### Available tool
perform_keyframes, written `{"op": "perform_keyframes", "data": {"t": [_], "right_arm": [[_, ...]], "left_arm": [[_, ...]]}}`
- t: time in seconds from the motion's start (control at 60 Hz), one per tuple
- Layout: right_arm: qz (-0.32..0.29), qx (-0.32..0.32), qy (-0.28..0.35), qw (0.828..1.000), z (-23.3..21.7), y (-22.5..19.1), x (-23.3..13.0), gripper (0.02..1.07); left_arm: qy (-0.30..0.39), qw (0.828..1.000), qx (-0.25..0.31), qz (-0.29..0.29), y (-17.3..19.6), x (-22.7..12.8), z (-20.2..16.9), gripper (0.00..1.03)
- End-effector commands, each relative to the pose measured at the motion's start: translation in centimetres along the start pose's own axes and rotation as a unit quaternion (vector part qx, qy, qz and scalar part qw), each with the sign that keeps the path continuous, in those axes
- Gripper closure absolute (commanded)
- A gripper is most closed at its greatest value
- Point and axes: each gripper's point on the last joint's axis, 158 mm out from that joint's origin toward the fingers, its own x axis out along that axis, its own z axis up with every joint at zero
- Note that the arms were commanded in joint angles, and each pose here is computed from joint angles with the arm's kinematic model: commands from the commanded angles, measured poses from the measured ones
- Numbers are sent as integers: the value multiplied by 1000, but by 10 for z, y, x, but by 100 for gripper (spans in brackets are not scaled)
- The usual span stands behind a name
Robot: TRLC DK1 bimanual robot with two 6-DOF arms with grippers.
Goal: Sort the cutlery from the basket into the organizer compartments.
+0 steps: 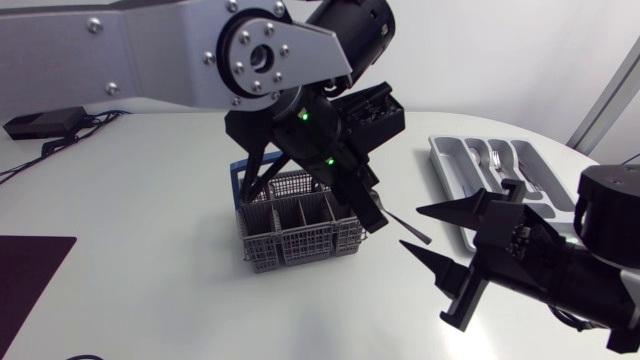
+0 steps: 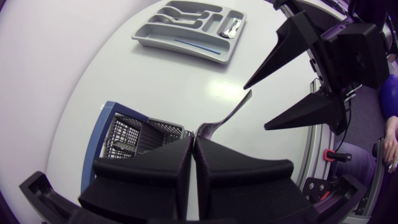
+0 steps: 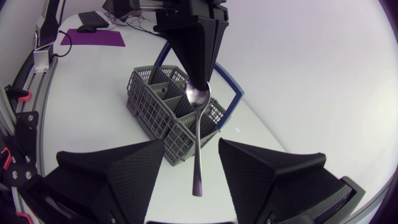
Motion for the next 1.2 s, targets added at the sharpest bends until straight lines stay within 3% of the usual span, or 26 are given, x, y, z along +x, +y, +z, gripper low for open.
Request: {"op": "perform_keyframes", "data": {"t": [0.0, 0.083, 0.217, 0.317, 0.467, 0.583, 0.867, 1.05, 1.183], "right_arm": [[7, 2, 15, 1000, -12, 6, 10, 48], [4, 2, 18, 1000, -12, 3, 18, 48], [7, -1, 21, 1000, -9, -1, 28, 61], [3, -1, 21, 1000, -6, -5, 33, 63], [-5, -5, 23, 1000, -4, -9, 38, 77], [-6, -6, 23, 1000, -1, -10, 40, 80], [-3, -11, 32, 999, -4, -5, 44, 101], [-1, -10, 35, 999, -6, -4, 43, 101], [1, -8, 38, 999, -9, -3, 43, 101]], "left_arm": [[-3, 1000, -12, -15, -7, 5, 8, 100], [-4, 1000, -12, -20, -10, 6, 9, 100], [-2, 1000, -12, -26, -13, 8, 9, 100], [0, 1000, -13, -28, -13, 9, 7, 100], [0, 999, -16, -30, -11, 10, 6, 100], [3, 999, -15, -34, -13, 13, 5, 100], [3, 999, -13, -36, -15, 14, 6, 100], [3, 999, -12, -37, -17, 14, 7, 100], [0, 999, -15, -36, -16, 13, 9, 83]]}}
